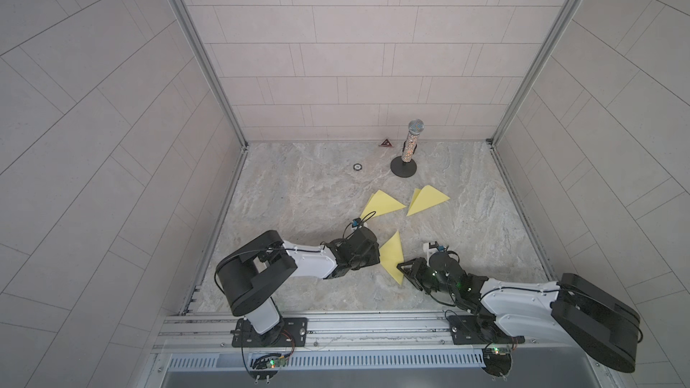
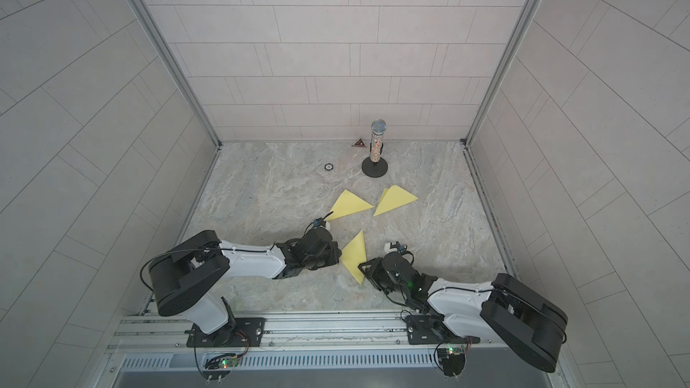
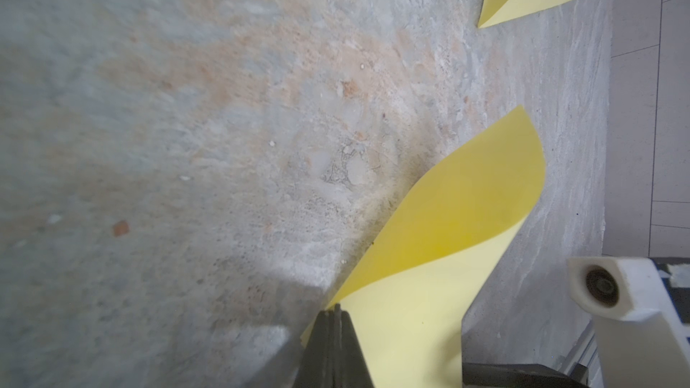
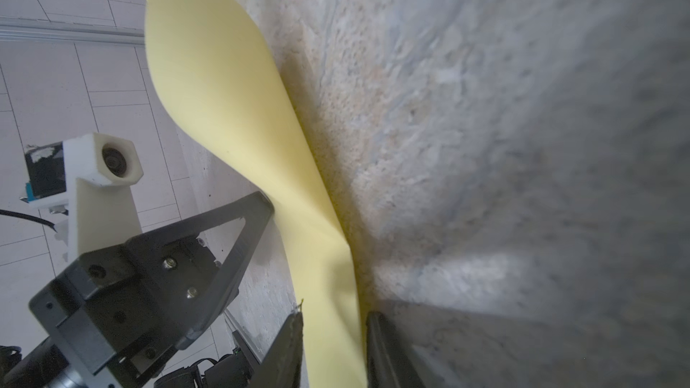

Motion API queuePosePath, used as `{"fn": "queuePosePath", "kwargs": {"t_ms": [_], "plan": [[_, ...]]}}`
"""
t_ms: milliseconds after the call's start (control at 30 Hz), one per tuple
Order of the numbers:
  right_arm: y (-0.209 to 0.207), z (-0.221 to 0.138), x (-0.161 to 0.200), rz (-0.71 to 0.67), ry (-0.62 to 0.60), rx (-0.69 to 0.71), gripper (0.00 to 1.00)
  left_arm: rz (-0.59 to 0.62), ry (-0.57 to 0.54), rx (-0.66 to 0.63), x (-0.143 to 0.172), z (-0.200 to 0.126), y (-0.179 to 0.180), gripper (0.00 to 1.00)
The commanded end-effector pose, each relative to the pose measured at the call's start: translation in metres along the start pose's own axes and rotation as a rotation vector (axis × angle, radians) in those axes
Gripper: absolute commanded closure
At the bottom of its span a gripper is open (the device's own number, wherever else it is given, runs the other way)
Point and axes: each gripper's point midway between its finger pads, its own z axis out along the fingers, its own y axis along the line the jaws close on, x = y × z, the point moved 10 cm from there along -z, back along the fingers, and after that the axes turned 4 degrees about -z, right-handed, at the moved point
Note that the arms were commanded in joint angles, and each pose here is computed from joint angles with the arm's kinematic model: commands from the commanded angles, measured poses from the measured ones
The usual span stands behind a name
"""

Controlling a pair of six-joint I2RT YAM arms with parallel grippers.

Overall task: Fold the square paper diagonally
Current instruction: Fold the paper at the center of the board.

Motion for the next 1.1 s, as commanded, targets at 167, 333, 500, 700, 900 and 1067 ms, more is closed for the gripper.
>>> {"fn": "queuePosePath", "kwargs": {"t_ms": [167,333,500,700,900,1067], "plan": [[-0.025,-0.004,0.005,0.001,-0.017,0.142,0.65,0.018,0.111,-0.333,0.026,0.003,0.061,1.0],[-0.022,-0.001,0.007,0.004,-0.013,0.124,0.65,0.018,0.11,-0.333,0.026,0.003,0.061,1.0],[-0.021,0.003,0.01,0.003,0.004,0.113,0.65,0.019,0.11,-0.333,0.026,0.003,0.061,1.0],[-0.016,0.006,0.015,0.013,0.019,0.082,0.67,0.018,0.11,-0.334,0.026,0.003,0.061,1.0],[-0.019,0.005,0.018,0.023,0.016,0.106,0.75,0.018,0.109,-0.334,0.025,0.003,0.061,1.0],[-0.022,0.006,0.02,0.033,0.012,0.119,0.87,0.019,0.11,-0.336,0.026,0.003,0.061,1.0]]}}
